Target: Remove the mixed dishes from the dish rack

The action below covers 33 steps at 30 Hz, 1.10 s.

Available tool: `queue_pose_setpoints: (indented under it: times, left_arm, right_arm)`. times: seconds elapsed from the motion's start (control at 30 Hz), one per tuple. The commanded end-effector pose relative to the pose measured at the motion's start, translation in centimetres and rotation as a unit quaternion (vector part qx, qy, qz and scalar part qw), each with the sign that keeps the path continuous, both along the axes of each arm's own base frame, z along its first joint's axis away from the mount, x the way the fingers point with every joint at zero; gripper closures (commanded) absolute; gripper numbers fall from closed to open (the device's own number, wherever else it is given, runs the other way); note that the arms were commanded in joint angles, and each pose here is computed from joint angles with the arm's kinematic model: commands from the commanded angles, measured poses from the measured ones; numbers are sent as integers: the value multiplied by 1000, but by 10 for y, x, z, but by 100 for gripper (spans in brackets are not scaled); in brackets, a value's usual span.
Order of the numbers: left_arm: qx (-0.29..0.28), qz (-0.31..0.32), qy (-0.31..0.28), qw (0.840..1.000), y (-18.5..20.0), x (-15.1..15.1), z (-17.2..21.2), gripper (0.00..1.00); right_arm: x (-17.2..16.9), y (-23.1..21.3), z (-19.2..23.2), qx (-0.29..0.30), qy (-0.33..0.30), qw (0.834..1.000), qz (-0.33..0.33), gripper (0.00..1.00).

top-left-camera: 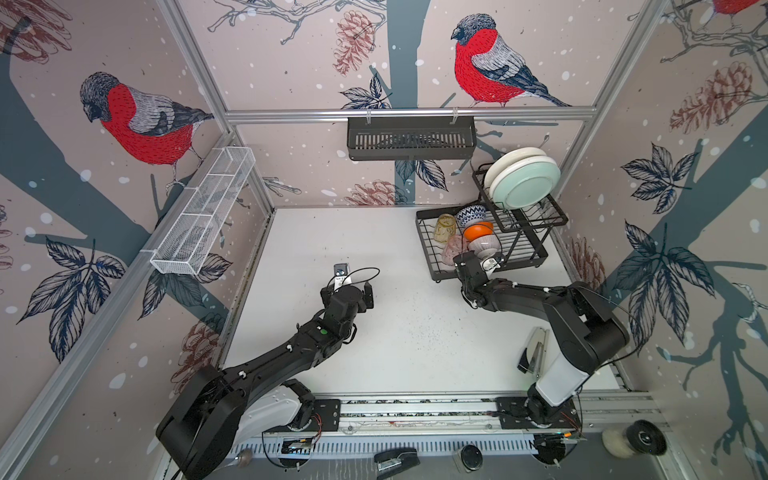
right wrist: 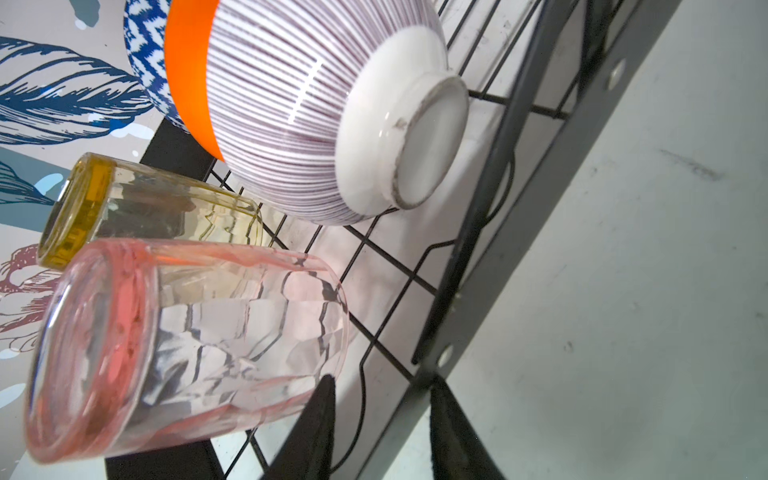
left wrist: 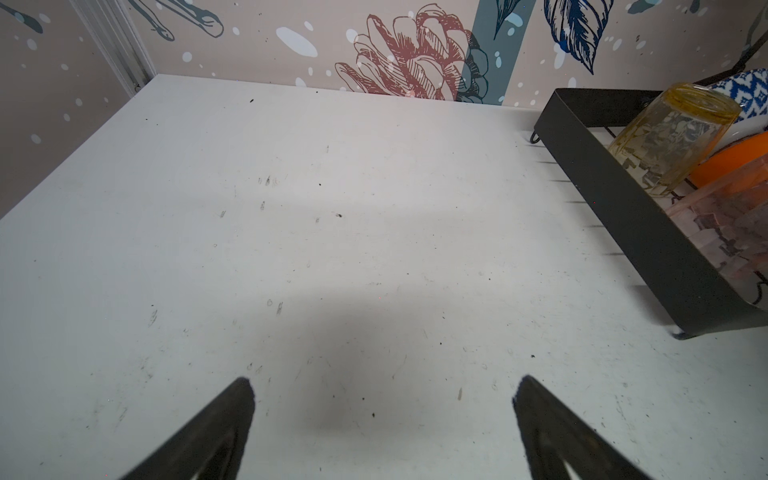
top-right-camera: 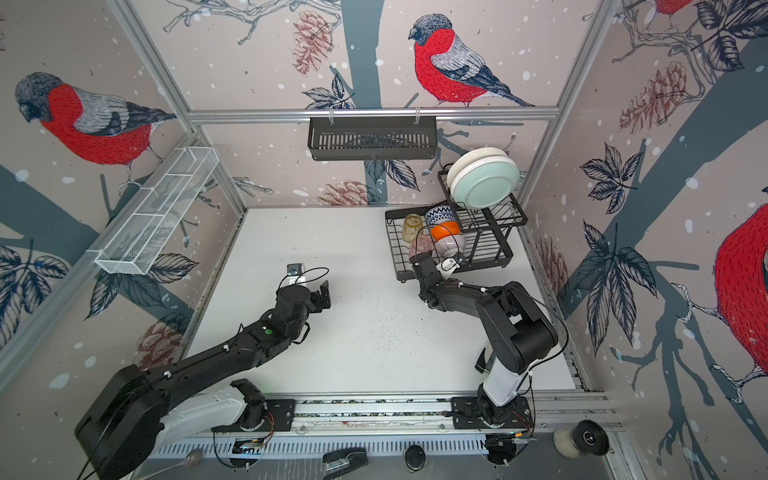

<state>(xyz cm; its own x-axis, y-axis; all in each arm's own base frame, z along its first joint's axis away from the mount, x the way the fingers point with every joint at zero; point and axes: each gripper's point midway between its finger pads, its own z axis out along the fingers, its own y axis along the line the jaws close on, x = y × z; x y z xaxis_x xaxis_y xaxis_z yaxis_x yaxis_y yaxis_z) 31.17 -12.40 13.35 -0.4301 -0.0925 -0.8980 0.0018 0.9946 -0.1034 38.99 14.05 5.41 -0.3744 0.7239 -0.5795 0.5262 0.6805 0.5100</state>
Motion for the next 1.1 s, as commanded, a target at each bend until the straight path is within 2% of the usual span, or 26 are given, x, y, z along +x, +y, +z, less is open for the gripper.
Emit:
queue_pose_setpoints:
  times: [0.0, 0.1, 0.3, 0.47, 0.7, 0.8, 0.97, 1.07]
  left_arm:
    - [-11, 2, -12, 1000, -2, 3, 8, 2]
    - [-6, 6, -12, 1000, 0, 2, 7, 2]
    - [-7, 6, -11, 1000, 0, 2, 7, 3]
    - [-10, 4, -11, 1000, -1, 2, 7, 2]
    - [-11, 5, -13, 1000, 0, 2, 9, 3]
    - [-15, 5, -15, 1000, 0, 1, 11, 3]
    - [-23, -8, -14, 1000, -5, 0, 12, 2]
    - [-22, -6, -12, 1000, -4, 0, 10, 3]
  right_arm:
    - [-85, 22, -72, -8, 213, 966, 145, 94]
    - [-97, 25, -78, 8, 217, 965, 148, 94]
    - [-115, 35, -84, -5, 238, 956, 174, 97]
    - [-134, 35, -86, -37, 264, 941, 210, 99]
    - [-157, 36, -91, -52, 283, 924, 254, 99]
    - [-163, 39, -87, -76, 284, 916, 274, 99]
    - [-173, 37, -85, -151, 301, 893, 298, 100]
    - [-181, 46, -86, -157, 301, 885, 318, 100]
